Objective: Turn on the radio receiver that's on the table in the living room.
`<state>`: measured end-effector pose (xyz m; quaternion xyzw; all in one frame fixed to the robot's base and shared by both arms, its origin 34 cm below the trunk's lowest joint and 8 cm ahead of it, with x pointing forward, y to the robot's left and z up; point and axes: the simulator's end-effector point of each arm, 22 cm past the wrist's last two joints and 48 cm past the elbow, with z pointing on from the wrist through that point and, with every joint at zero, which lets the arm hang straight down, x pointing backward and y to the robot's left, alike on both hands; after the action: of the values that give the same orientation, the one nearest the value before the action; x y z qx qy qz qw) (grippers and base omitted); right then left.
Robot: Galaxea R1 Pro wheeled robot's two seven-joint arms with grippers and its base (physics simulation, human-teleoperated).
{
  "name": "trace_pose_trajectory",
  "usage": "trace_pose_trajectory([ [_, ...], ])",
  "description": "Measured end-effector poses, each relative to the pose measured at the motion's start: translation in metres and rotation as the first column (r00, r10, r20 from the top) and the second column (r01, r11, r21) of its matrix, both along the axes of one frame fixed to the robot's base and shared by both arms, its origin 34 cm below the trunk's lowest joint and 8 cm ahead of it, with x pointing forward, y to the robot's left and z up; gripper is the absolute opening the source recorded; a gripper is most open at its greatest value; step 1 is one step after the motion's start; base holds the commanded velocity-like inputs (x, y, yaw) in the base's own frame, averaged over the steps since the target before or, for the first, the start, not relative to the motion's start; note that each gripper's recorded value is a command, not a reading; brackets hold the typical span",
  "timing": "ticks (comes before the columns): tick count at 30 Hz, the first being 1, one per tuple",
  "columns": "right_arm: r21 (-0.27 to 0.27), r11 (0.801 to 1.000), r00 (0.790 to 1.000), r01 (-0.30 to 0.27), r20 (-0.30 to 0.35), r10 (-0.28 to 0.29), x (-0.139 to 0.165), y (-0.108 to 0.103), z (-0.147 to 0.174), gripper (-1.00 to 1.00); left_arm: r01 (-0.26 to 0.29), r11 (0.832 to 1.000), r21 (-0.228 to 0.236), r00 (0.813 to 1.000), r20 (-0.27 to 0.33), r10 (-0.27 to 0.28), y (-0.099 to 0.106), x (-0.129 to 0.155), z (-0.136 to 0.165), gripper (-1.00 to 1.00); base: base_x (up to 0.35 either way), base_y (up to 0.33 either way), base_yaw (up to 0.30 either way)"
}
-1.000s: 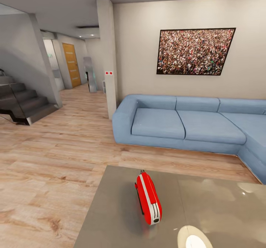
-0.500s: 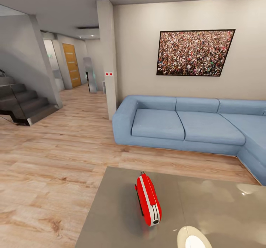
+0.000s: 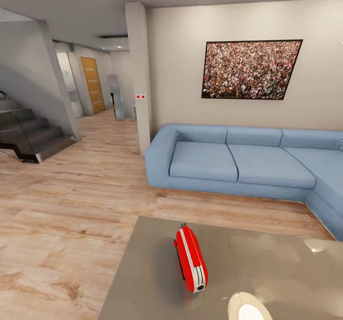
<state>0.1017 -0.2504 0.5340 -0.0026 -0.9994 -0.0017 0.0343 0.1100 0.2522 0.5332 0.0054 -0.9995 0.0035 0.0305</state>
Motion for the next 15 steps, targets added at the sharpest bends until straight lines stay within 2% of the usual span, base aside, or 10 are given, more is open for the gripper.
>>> trace_pose_trajectory([
  [15,0.0,1.0,1.0,-0.006,0.002,0.006,-0.002,0.0,0.019,1.0,0.0,1.0,0.0,1.0,0.0,0.0,0.0,-0.003,0.019,1.0,0.0,0.0,0.0],
])
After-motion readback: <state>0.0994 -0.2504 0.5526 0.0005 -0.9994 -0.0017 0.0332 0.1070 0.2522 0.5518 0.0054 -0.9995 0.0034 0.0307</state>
